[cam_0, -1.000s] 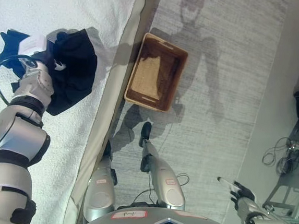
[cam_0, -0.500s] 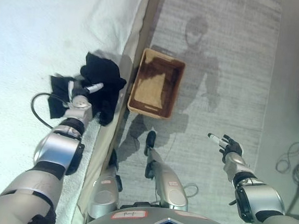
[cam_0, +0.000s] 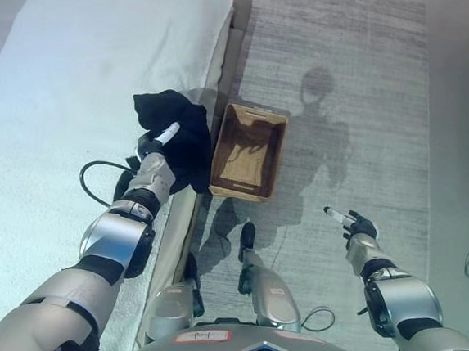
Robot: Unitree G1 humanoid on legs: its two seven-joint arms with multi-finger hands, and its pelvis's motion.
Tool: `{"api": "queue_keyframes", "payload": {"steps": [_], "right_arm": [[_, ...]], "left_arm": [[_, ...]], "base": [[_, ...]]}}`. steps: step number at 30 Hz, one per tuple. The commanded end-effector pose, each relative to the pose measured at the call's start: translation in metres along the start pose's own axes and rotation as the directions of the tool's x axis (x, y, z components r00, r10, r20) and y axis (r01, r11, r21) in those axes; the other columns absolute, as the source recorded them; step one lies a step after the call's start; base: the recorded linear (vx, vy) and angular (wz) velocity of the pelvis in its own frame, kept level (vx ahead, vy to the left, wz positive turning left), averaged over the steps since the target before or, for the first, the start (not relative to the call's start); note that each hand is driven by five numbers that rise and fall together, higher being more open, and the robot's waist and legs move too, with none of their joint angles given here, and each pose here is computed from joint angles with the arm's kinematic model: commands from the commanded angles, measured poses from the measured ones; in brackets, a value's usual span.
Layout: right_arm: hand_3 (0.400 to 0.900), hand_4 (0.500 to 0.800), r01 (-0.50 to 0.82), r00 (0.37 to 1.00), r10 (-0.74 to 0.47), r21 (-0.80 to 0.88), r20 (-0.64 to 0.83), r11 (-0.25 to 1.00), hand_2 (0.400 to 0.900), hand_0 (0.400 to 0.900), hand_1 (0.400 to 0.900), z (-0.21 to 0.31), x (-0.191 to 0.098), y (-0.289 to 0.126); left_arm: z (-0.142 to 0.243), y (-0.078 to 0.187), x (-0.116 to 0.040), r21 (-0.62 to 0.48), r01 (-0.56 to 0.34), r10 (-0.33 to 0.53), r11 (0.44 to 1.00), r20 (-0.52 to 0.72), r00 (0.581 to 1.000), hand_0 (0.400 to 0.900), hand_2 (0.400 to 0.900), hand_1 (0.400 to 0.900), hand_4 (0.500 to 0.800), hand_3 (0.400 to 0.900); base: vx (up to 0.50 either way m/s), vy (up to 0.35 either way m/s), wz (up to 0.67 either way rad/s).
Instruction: Put the clothes on the bed into the basket.
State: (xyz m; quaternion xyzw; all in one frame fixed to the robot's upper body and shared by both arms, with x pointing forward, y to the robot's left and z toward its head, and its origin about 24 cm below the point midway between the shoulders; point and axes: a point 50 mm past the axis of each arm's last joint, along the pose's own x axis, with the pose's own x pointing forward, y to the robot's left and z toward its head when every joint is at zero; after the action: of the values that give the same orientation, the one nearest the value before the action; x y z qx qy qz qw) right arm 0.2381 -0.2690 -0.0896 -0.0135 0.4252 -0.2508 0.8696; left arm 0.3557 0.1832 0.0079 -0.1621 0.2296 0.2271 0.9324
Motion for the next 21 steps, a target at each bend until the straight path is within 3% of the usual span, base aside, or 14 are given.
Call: {"api": "queue_keyframes", "payload": {"steps": [1,10,21], "right_arm": [[0.9,0.8,0.061,0.995,-0.061,0.009,0.083,0.998,0.9,0.9,0.9,0.029,0.001,-0.012],[0.9,0.8,0.052,0.996,-0.05,-0.02,0.077,0.998,0.9,0.9,0.9,0.0,0.002,-0.023],[0.9,0.8,0.061,0.996,-0.06,-0.028,0.061,0.998,0.9,0.9,0.9,-0.019,0.001,-0.032]], "left_arm": [[0.087,-0.061,-0.017,-0.077,0.182,-0.153,0.98,0.283,0.947,0.4,0.4,0.4,0.5,0.4],[0.109,-0.075,-0.025,-0.039,0.245,-0.216,0.969,0.353,0.91,0.4,0.4,0.4,0.5,0.4],[0.147,-0.055,-0.022,0.03,0.163,-0.159,0.986,0.431,0.888,0.4,0.4,0.4,0.5,0.4]], "base": [[0.105,0.014,-0.35],[0.05,-0.012,-0.35],[0.05,-0.034,-0.24]]}}
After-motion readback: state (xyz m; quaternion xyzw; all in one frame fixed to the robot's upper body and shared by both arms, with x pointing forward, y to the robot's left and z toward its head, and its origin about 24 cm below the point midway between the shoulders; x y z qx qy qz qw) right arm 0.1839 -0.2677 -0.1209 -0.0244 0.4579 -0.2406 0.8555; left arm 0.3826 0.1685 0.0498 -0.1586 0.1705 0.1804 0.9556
